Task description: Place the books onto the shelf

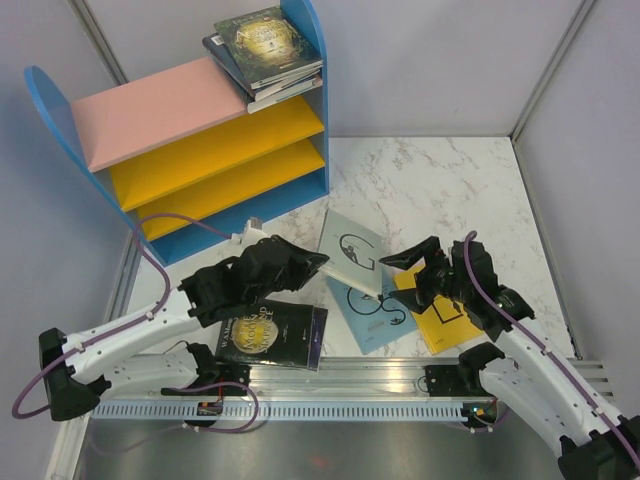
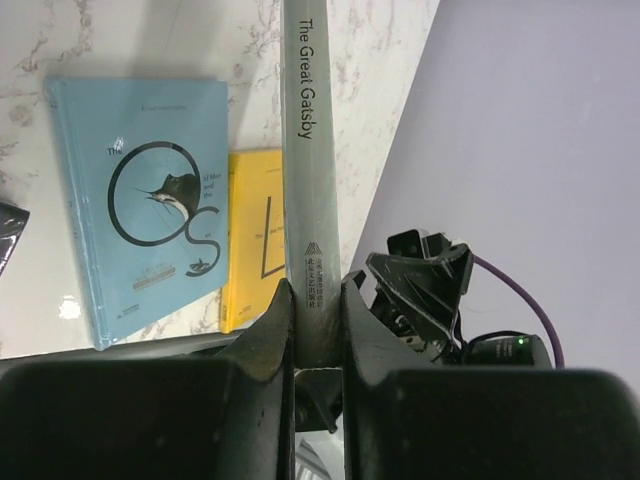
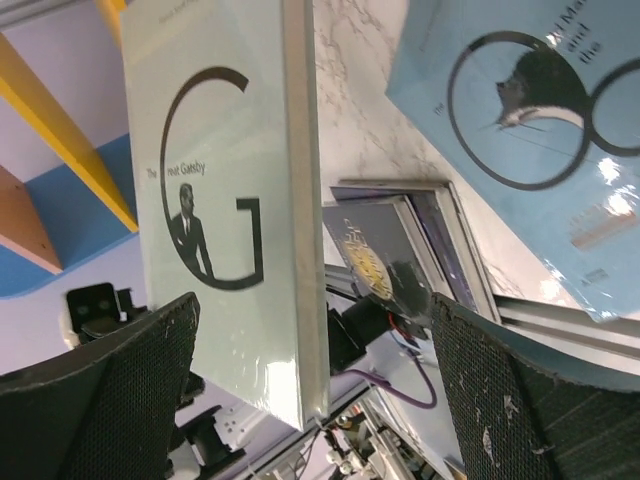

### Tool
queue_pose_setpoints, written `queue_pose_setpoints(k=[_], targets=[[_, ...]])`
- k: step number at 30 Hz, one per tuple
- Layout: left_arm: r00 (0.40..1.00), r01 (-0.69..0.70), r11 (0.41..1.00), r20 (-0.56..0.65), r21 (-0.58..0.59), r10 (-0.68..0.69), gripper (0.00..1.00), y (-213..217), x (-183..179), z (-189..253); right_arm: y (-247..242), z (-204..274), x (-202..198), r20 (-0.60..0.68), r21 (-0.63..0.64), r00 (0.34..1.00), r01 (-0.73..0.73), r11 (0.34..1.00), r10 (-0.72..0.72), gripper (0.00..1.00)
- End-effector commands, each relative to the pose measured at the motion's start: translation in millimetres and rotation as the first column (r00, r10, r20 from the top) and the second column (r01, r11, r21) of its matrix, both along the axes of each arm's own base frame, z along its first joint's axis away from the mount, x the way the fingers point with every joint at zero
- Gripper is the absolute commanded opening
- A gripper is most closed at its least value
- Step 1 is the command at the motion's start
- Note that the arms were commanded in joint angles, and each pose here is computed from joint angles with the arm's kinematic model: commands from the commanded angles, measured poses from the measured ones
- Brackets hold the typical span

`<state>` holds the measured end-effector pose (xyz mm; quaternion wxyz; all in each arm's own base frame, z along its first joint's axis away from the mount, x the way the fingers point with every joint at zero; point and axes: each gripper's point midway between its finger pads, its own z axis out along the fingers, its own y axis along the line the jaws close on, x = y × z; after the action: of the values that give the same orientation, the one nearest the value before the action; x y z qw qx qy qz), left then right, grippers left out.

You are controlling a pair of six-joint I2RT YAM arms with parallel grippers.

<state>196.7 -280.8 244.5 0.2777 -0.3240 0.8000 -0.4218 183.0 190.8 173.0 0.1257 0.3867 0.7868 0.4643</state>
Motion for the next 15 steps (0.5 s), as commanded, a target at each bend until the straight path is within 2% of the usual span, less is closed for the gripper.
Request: queue_pose_setpoints(k=[1,2,5,9,10,12,13,14,15], targets=[[0.988,-0.12,0.948,0.058,-0.295,0.143,0.02,3,17,65,11,31,31,0.07,0.083,0.996,0.053,0.995,-0.059,0.98],[0.985,-0.112,0.93,0.084,-0.352,0.15,0.02,4,17,78,14,32,33,0.073,0.08,0.996,0.047,0.996,-0.053,0.98],[0.982,-0.132,0.907,0.071,-0.399,0.174,0.02,8,17,73,26,46,48,0.107,0.116,0.993,0.043,0.992,-0.056,0.96],[0.98,-0.141,0.869,0.057,-0.474,0.191,0.02,10,17,74,44,62,63,0.143,0.151,0.988,0.036,0.988,-0.058,0.82],[0.98,-0.144,0.869,0.053,-0.473,0.191,0.02,10,17,72,49,65,71,0.15,0.169,0.986,0.047,0.985,-0.073,0.74],[0.978,-0.15,0.858,0.051,-0.491,0.2,0.02,14,17,74,58,74,74,0.164,0.197,0.984,0.042,0.979,-0.075,0.65],[0.978,-0.155,0.853,0.046,-0.498,0.205,0.02,15,17,74,61,80,81,0.185,0.219,0.979,0.047,0.975,-0.089,0.55],[0.978,-0.153,0.853,0.049,-0.5,0.204,0.02,16,16,75,63,90,85,0.197,0.238,0.975,0.049,0.97,-0.098,0.5],[0.977,-0.153,0.86,0.055,-0.487,0.205,0.02,18,15,74,63,93,91,0.211,0.242,0.971,0.063,0.968,-0.116,0.39]])
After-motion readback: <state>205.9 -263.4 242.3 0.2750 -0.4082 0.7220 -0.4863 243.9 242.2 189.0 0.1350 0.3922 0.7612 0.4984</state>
